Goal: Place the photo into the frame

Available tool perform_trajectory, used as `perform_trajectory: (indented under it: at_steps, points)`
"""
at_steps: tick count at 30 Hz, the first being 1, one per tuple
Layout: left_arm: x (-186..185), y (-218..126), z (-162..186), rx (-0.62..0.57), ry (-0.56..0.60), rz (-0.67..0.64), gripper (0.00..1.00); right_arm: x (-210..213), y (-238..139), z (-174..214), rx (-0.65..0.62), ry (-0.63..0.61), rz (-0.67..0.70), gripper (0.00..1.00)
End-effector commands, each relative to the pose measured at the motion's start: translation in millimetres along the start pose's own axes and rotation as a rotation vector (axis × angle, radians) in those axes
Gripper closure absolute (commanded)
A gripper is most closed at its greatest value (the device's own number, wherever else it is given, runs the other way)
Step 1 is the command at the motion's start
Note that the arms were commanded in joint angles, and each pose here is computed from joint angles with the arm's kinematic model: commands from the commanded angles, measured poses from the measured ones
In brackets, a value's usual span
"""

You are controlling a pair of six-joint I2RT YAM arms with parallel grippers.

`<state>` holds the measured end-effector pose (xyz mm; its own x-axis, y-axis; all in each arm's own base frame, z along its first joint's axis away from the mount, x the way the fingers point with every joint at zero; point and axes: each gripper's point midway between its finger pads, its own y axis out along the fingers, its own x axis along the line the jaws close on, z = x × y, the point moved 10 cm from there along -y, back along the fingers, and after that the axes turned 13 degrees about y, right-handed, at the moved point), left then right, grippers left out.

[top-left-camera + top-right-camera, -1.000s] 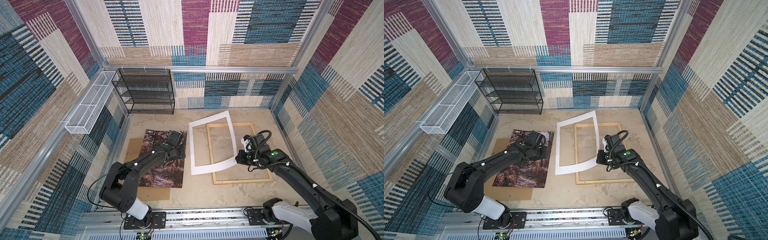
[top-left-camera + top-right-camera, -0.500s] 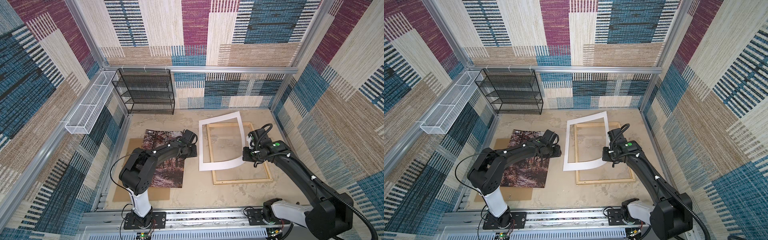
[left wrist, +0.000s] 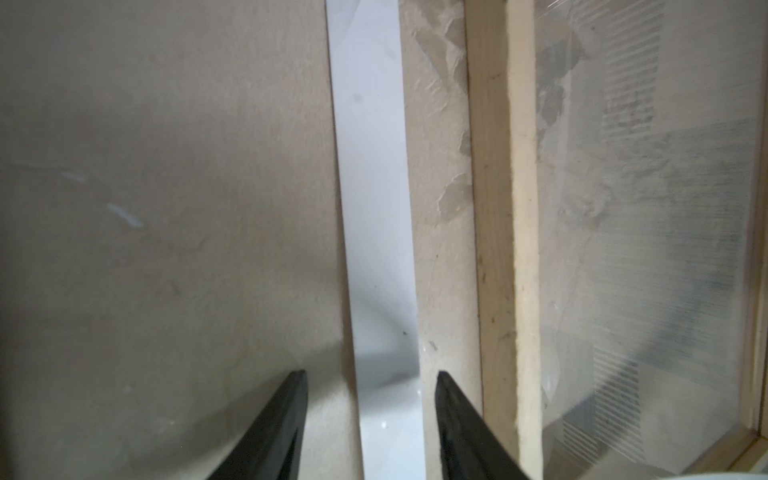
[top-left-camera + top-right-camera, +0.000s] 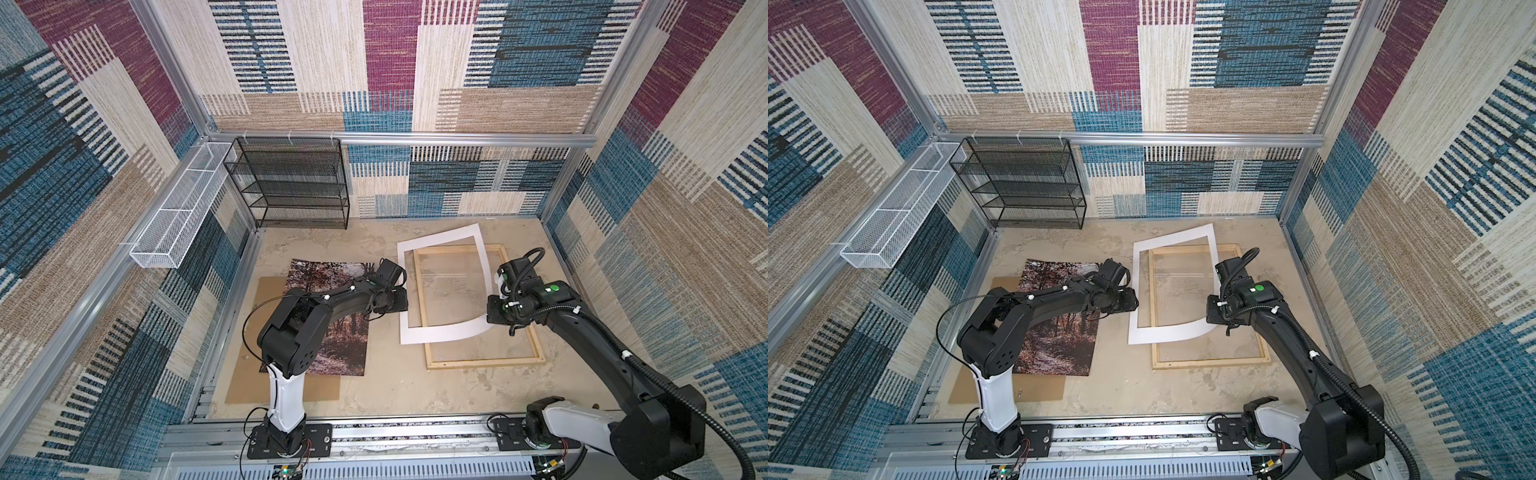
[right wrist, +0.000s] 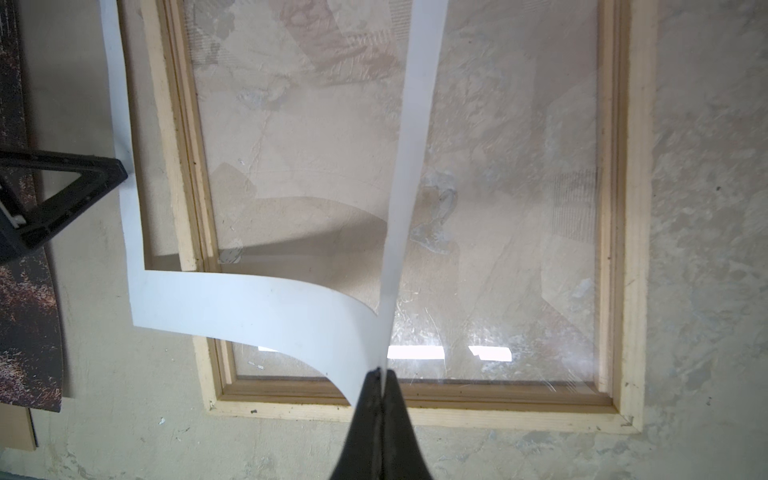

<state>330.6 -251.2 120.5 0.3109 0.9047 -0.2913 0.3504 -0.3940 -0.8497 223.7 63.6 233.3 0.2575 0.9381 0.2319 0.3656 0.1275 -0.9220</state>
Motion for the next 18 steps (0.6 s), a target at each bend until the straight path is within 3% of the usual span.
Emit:
perform_trajectory:
  at_steps: [1, 9, 18]
  points:
    - [2, 1, 3, 0.018, -0.015, -0.013, 0.46, -1, 0, -1, -0.014, 0.004, 0.021, 1.0]
    - [-9, 13, 2, 0.01, 0.001, 0.163, 0.46, -3, 9, -1, 0.006, 0.007, 0.047, 0.99]
    - [-11, 3, 0, -0.028, 0.0, 0.18, 0.5, -4, 19, -1, 0.03, 0.013, 0.087, 0.97]
